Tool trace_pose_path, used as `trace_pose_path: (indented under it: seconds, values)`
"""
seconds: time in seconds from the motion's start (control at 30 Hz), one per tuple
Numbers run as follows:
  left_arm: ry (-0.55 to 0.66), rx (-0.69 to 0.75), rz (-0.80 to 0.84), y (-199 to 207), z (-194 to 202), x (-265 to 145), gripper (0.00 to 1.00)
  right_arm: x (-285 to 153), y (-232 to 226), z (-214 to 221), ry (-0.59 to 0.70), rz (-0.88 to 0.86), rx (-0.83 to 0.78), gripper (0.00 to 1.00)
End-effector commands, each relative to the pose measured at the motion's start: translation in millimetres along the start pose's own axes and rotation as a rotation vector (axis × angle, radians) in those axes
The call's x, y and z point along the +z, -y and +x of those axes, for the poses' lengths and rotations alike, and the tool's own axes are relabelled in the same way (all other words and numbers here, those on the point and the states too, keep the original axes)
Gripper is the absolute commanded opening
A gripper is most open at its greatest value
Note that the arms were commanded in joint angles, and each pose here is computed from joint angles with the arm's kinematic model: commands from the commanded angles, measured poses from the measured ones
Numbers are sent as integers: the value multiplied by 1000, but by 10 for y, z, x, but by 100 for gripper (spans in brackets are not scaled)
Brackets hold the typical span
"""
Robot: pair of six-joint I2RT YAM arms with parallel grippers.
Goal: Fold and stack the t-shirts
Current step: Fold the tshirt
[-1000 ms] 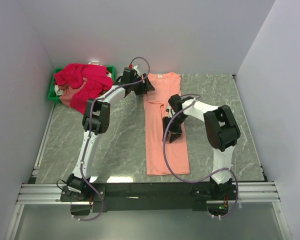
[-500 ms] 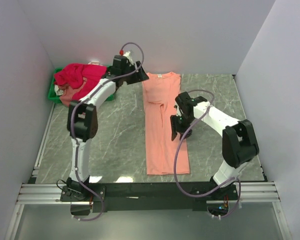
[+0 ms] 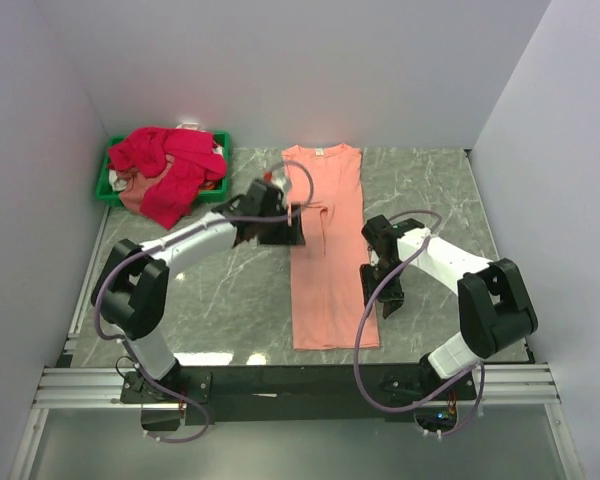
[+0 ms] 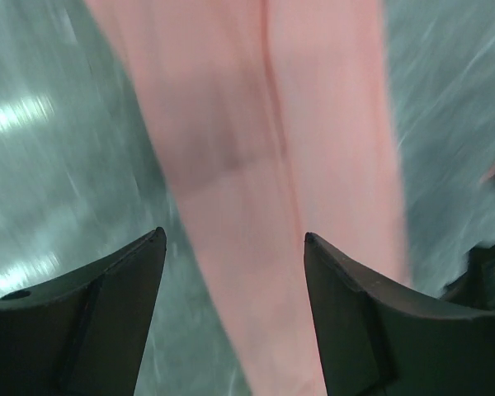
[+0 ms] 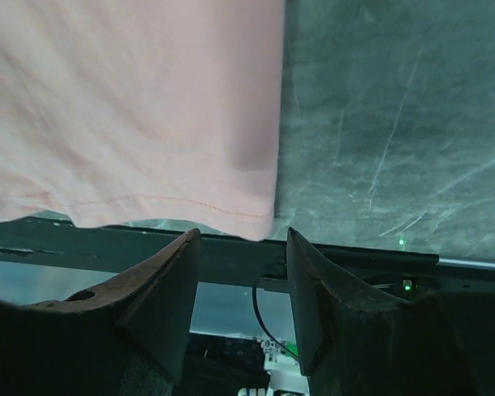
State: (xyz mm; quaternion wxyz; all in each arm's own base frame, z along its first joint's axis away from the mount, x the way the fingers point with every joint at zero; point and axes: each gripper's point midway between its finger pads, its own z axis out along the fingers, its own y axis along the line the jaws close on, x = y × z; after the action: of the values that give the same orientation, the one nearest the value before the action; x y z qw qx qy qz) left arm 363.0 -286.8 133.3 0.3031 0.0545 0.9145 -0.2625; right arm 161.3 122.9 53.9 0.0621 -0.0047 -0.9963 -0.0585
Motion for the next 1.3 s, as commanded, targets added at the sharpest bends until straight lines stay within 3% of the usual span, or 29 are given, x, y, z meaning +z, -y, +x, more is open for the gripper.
trace_pose_path:
  seconds: [0.0,0.13,0.5,0.9,1.27]
  values:
    - [-63,-29,-45,8,431,-169,73,-21,17,111,4,-10,10,53]
    - [-126,-55,-65,28,859,-248,73,-7,23,149,8,-18,14,53]
    - [-178,-105,-46,355,1576,-599,72,211,56,371,-8,-46,52,52]
    - [-260,-96,-89,460,2119,-701,72,296,124,386,34,-37,62,51]
    - [-290,-120,-167,384,2287,-717,72,343,99,428,13,-42,46,48]
